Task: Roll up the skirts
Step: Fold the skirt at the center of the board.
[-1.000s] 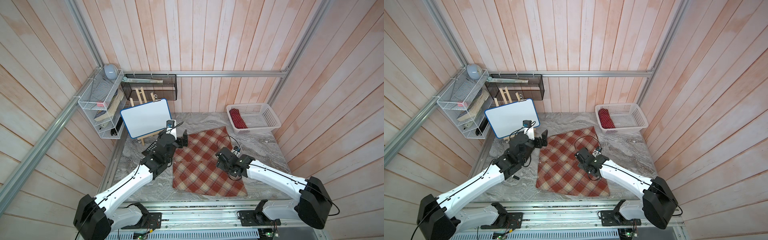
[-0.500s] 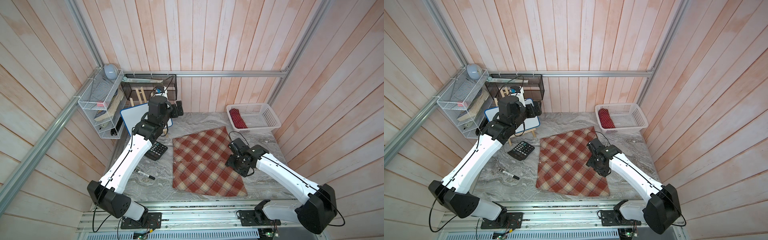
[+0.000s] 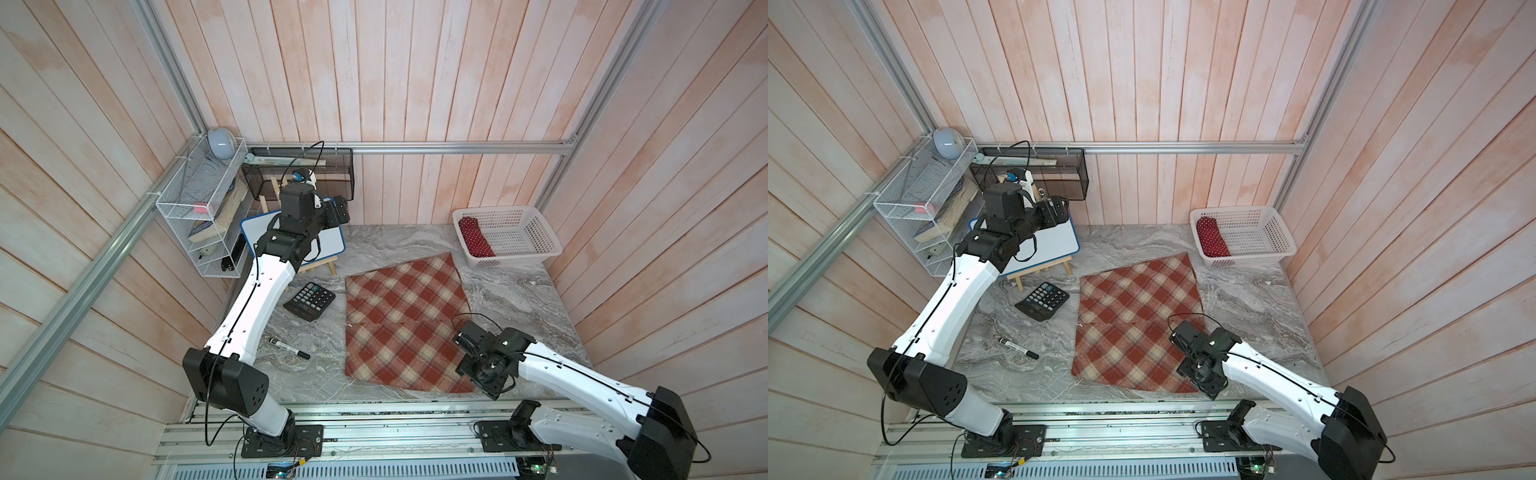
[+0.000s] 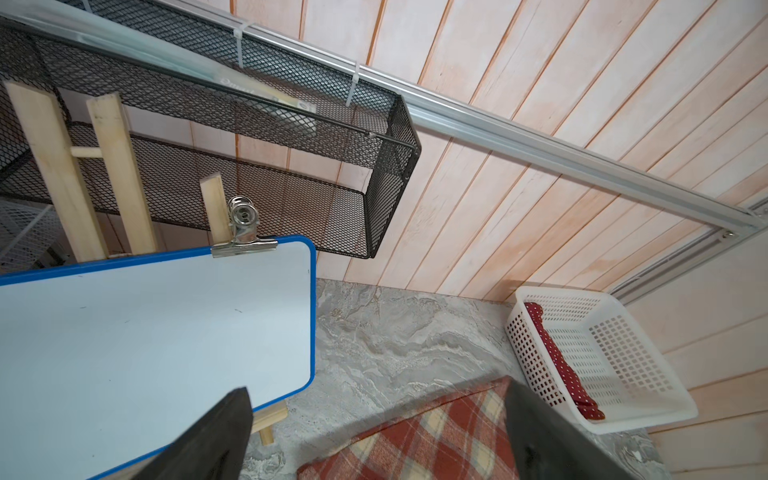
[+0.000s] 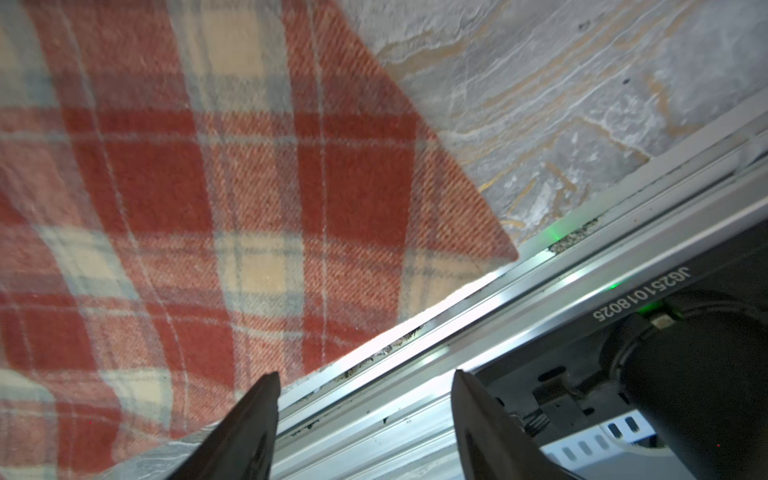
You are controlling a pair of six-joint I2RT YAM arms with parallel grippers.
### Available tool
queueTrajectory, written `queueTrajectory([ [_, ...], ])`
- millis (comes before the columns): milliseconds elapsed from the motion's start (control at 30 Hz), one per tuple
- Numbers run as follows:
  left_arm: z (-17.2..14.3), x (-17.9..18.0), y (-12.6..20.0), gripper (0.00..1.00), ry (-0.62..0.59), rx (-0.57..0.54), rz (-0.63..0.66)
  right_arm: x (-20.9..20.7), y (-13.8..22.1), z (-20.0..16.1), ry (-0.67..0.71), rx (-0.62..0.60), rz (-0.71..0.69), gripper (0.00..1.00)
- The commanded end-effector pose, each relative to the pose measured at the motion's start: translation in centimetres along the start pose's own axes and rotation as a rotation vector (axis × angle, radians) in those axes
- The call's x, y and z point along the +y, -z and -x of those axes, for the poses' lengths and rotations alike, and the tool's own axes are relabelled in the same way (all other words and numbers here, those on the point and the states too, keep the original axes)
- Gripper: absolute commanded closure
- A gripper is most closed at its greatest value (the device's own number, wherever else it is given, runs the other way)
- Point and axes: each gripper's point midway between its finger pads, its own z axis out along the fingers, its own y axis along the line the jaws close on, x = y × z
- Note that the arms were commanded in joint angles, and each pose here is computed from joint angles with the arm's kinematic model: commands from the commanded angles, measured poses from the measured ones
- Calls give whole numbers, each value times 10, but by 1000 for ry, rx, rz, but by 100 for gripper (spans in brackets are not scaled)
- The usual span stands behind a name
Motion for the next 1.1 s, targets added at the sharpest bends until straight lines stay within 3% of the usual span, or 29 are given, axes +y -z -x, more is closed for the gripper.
queueTrajectory([
  [0,-13,-2,3,0,75,38,-26,-18,-11,-6,-42,20,-63,31],
  [300,-34,0,10,0,45,60,-26,-36,-19,0,-102,-9,-49,35],
  [800,-33,-11,15,0,19,38,-73,-30,-20,38,-63,-87,-98,39],
  [1067,-32,-10,17,0,4,31,-66,-35,-32,32,-53,-51,-105,41],
])
